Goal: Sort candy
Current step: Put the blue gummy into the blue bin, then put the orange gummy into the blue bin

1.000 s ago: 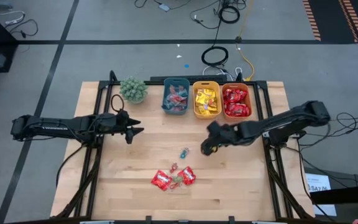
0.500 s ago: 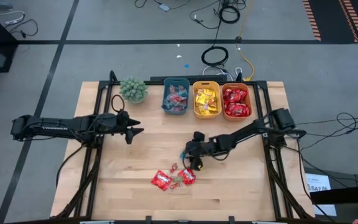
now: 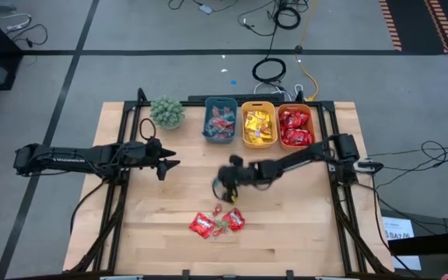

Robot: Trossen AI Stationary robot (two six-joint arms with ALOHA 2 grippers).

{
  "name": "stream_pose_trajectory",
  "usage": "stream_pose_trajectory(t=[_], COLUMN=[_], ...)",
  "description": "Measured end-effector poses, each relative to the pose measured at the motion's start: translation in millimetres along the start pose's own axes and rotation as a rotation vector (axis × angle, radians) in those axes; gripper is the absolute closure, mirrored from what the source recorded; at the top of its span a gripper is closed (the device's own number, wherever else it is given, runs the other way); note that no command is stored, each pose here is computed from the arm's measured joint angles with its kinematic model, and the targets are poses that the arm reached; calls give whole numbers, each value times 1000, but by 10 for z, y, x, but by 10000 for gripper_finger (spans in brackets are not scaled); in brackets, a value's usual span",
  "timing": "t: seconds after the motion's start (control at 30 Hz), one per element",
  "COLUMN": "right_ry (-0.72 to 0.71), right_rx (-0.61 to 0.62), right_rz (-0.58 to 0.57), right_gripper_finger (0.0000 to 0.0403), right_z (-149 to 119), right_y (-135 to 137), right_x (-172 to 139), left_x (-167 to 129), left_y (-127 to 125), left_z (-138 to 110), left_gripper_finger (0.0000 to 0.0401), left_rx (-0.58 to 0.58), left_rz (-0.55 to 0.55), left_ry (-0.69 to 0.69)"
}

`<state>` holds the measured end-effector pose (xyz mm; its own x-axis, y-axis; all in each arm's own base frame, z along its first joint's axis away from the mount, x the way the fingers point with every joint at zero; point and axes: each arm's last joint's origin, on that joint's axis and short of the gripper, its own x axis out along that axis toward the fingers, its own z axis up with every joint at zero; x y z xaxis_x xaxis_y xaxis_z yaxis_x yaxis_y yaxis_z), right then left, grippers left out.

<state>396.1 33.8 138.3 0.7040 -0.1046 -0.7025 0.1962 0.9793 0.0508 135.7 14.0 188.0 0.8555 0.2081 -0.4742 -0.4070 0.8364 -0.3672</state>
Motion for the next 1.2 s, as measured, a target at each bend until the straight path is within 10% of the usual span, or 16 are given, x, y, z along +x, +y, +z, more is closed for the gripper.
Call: stream_pose_trajectory(t=[0.3,0.57,1.2], right_ry=[-162,-50,9], right_rx=[221,569,565], right_rz=[-254,-310,-233], right_gripper_finger=[402,393,176], right_z=[1081,1014,996], right_y=[-986,-1901,-2034], right_x=[-287,-405,-580], left_x=[-1,-1,-1], left_y=[-4,-6,2], left_z=[-3,-15,-28], left_gripper_finger=[154,154,154], left_rx=[-8,-7,-4], left_rz=[-16,-32,-23], left_ry=[10,30,42])
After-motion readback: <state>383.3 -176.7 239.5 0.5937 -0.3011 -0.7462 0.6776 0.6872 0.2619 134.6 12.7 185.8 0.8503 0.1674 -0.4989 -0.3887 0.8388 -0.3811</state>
